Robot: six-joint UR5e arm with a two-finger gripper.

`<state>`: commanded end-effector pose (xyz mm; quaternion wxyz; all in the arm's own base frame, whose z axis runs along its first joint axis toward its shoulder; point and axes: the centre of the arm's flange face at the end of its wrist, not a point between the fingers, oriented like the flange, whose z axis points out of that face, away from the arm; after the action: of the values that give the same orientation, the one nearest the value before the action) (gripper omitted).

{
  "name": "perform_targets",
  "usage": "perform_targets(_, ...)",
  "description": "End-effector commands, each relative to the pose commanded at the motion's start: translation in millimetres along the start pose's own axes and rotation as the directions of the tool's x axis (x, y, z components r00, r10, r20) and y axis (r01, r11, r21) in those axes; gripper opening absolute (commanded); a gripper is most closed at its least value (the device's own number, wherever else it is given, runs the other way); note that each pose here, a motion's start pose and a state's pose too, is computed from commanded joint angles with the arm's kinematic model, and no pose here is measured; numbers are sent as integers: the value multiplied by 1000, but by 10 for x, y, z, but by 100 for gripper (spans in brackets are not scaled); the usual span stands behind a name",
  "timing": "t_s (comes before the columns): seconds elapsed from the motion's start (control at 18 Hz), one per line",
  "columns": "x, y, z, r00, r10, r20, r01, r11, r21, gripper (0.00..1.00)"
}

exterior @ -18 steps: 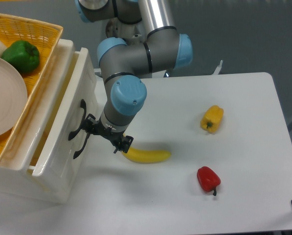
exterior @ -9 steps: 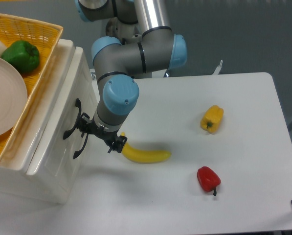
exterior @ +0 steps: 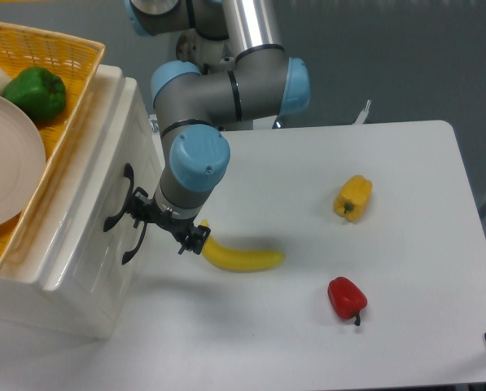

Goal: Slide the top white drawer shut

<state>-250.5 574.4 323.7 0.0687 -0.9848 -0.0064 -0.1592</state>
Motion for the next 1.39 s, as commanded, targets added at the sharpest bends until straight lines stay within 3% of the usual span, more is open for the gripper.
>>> perform_targets(0.22,-80,4,-86,1000,-1,15,1,1000,10,100)
perform_targets(0.44,-367,108,-298,997,37,73,-39,999,16,100)
perform_targets(0.61,-678,343,-525,985,95,146,-93,995,-23,100)
perform_targets(1.06,-1526,963,-843,974,121,190,-115,992,-44,100)
perform_targets(1.22,-1779,1210,-998,965,163,206,-156,986,-50,100)
perform_targets(1.39,-1922,1374,-1115,946,217,240,-191,973,-128,100)
